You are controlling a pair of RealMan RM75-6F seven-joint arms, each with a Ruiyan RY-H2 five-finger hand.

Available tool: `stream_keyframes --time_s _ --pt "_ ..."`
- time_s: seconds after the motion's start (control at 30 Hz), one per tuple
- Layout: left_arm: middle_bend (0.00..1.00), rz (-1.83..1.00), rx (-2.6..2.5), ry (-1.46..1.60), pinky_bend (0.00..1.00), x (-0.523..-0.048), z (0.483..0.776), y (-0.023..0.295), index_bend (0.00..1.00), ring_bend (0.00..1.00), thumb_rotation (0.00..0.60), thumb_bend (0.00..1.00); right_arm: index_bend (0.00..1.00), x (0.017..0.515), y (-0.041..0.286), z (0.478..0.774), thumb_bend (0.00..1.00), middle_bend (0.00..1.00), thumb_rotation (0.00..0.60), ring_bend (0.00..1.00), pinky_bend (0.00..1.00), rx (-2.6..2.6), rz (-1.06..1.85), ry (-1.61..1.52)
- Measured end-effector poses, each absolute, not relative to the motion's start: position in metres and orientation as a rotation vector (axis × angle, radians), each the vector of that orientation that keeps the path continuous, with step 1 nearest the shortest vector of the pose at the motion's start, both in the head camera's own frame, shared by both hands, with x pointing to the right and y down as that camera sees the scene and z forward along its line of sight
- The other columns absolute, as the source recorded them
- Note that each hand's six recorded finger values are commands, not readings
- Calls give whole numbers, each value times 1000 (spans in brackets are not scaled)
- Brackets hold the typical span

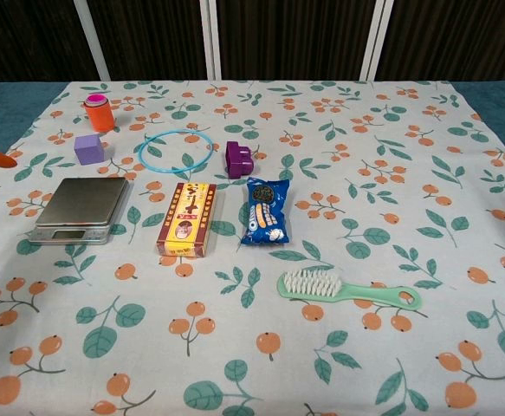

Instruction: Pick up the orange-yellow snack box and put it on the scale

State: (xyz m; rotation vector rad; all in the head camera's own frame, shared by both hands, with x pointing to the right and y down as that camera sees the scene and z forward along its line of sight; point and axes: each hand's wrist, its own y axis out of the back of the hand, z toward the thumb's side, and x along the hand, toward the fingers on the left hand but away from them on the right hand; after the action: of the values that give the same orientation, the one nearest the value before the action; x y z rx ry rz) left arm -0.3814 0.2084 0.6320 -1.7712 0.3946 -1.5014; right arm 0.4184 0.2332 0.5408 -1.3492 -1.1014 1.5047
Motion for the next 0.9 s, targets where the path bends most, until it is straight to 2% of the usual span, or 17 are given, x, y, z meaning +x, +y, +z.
stream_keyframes --time_s 0.4,0.9 --pt "843 -1595 -1788 316 689 -383 660 223 80 712 600 798 34 419 233 541 513 67 600 58 26 -1352 1506 -1105" --pt "839 -1598 -1813 290 689 -385 677 232 89 712 600 798 34 419 233 543 513 67 600 58 25 -1354 1511 -1103"
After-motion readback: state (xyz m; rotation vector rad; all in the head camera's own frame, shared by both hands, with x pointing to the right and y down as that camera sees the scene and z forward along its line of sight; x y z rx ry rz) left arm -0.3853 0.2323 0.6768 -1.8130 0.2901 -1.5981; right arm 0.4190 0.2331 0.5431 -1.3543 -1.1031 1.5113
